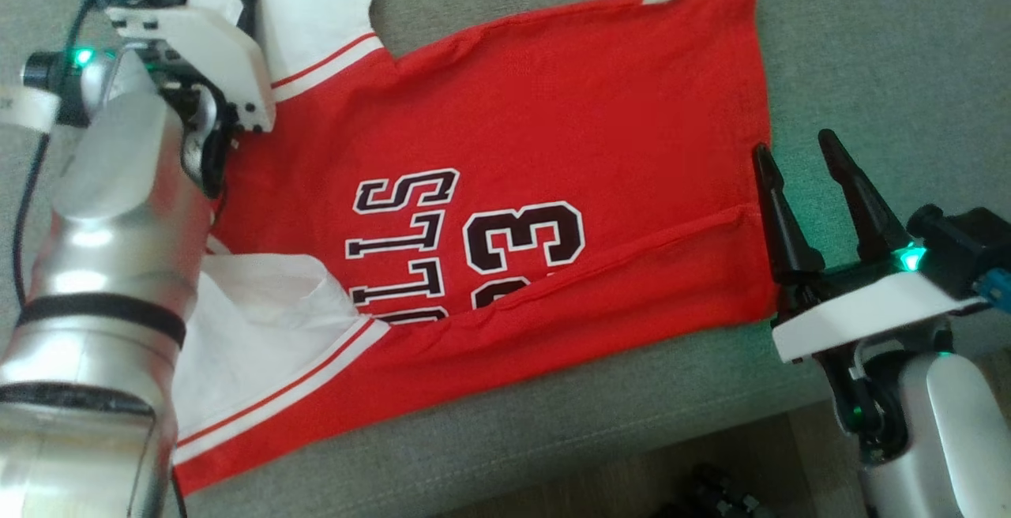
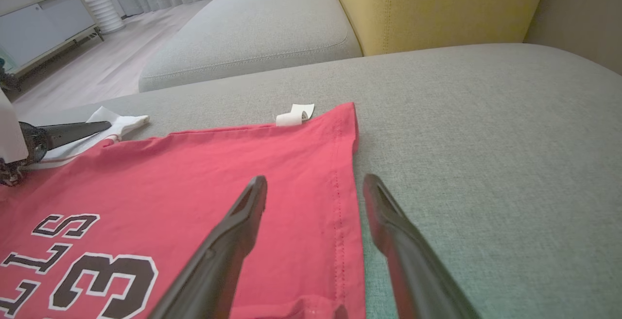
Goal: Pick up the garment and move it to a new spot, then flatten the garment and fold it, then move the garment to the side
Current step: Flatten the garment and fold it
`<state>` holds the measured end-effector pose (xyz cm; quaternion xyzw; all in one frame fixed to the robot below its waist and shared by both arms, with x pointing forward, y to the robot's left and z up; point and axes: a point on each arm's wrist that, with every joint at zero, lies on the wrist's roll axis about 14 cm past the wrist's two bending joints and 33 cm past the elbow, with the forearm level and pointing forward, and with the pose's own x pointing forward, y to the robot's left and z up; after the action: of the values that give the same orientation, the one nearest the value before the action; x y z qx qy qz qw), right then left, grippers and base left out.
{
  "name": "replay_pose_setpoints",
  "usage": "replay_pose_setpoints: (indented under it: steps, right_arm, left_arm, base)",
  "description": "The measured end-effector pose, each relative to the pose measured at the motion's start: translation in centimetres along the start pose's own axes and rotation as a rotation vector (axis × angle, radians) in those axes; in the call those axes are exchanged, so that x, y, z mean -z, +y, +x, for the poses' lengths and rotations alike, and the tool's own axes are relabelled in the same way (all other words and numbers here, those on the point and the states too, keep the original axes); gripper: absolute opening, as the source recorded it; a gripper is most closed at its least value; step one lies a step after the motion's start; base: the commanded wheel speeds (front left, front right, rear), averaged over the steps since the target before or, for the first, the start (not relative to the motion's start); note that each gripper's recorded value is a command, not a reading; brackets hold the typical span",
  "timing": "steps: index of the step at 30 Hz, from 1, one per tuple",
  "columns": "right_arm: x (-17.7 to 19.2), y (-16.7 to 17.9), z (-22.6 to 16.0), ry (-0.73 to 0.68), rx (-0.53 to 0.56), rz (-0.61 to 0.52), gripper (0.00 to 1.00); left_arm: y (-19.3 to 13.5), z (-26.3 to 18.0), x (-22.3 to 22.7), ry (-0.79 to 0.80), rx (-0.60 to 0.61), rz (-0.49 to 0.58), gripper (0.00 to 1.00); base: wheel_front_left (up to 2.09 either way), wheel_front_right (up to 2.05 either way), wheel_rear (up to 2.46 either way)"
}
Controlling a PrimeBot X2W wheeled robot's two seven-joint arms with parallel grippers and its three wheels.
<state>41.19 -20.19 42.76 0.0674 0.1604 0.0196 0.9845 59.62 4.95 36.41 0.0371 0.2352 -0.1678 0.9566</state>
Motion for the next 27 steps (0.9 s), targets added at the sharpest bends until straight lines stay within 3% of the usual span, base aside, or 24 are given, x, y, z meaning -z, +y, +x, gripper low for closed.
replay_pose_setpoints:
  steps: [1, 2, 3, 4, 9, 17, 27]
  right_arm:
    - [0.0, -0.1, 0.0, 0.000, 0.003, 0.003, 1.00]
    - [0.0, -0.2, 0.0, 0.002, 0.006, 0.010, 1.00]
    - [0.2, -0.4, -0.1, 0.008, 0.012, 0.016, 1.00]
    - [0.5, -0.6, -0.1, 0.016, 0.018, 0.020, 1.00]
    - [0.8, -2.0, 0.3, 0.045, 0.042, 0.031, 1.00]
    - [-2.4, -3.6, 5.4, 0.046, 0.011, 0.001, 1.00]
    - [0.9, -2.9, 11.0, 0.248, -0.046, -0.019, 1.00]
  left_arm:
    - [0.0, 0.2, 0.2, 0.022, 0.000, -0.011, 1.00]
    - [0.0, 0.4, 0.0, 0.032, 0.003, -0.030, 0.89]
    - [0.1, 0.6, -0.1, 0.047, 0.004, -0.034, 0.07]
    - [0.2, 0.7, -0.2, 0.056, 0.005, -0.034, 0.00]
    - [0.4, 0.5, -0.1, 0.053, -0.003, -0.022, 0.00]
    - [0.7, -0.7, -0.6, -0.005, -0.003, -0.028, 0.00]
    - [2.4, -1.9, -2.0, -0.081, -0.025, -0.028, 0.00]
  base:
    - [0.00, 0.00, 0.00]
    - [0.00, 0.00, 0.00]
    - [0.00, 0.00, 0.00]
    - [0.00, 0.00, 0.00]
    - [0.00, 0.00, 0.00]
    - [0.00, 0.00, 0.00]
    - [0.00, 0.00, 0.00]
